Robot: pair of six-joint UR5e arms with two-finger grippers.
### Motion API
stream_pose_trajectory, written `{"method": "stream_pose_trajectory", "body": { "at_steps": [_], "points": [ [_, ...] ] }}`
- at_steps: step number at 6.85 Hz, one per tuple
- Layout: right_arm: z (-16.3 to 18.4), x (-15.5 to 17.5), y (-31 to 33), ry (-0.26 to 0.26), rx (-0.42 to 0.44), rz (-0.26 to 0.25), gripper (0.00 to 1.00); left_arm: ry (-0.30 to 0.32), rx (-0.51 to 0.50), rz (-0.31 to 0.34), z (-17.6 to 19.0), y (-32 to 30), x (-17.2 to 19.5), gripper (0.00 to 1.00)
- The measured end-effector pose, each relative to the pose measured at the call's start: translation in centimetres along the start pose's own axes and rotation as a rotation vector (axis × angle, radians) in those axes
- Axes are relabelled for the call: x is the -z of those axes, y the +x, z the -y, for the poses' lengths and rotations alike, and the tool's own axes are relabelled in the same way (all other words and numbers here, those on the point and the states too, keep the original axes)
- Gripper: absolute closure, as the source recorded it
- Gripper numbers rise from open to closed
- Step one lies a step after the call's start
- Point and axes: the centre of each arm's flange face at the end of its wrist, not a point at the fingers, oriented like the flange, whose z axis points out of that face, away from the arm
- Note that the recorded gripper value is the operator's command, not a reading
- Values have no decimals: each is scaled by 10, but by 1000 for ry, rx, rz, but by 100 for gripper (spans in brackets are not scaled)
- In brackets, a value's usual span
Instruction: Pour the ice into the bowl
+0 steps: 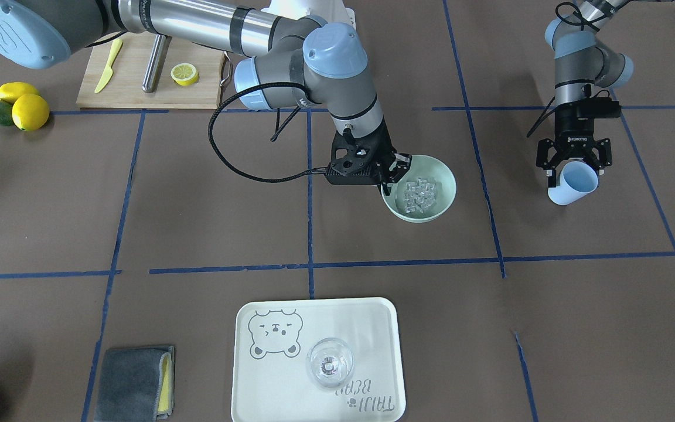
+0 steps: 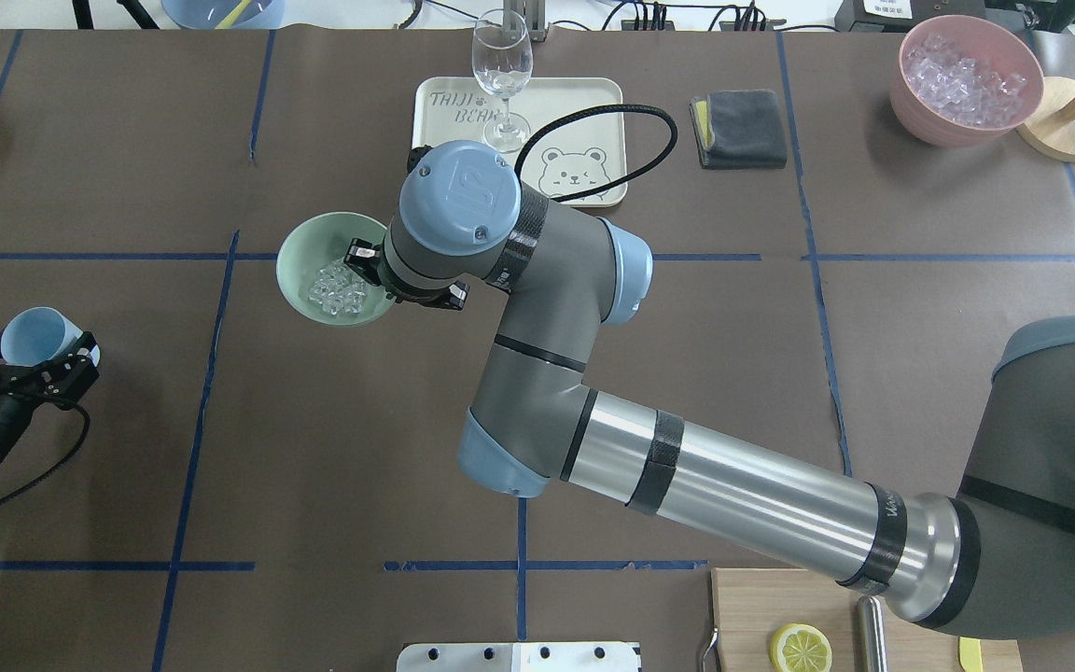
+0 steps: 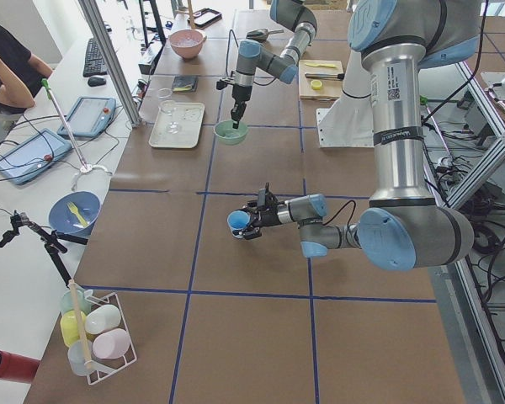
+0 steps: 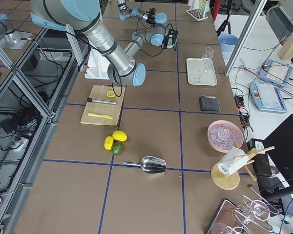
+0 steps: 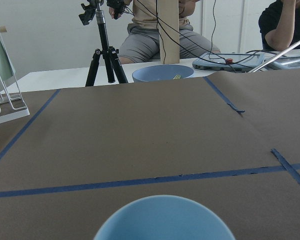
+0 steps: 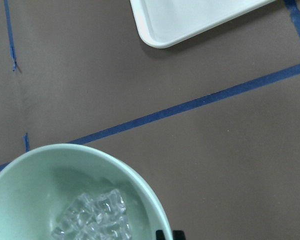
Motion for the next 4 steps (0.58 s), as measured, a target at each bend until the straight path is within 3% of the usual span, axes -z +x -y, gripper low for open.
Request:
{"method": "stream_pose_trajectory", "body": {
  "at_steps": [2, 4],
  "points": [
    [-3, 15, 29, -10, -2, -11, 100, -5, -26, -27, 21, 1, 16, 0],
    [-12, 72, 110, -21, 3, -49, 100, -13, -47, -38, 35, -5, 26, 0]
  ]
}}
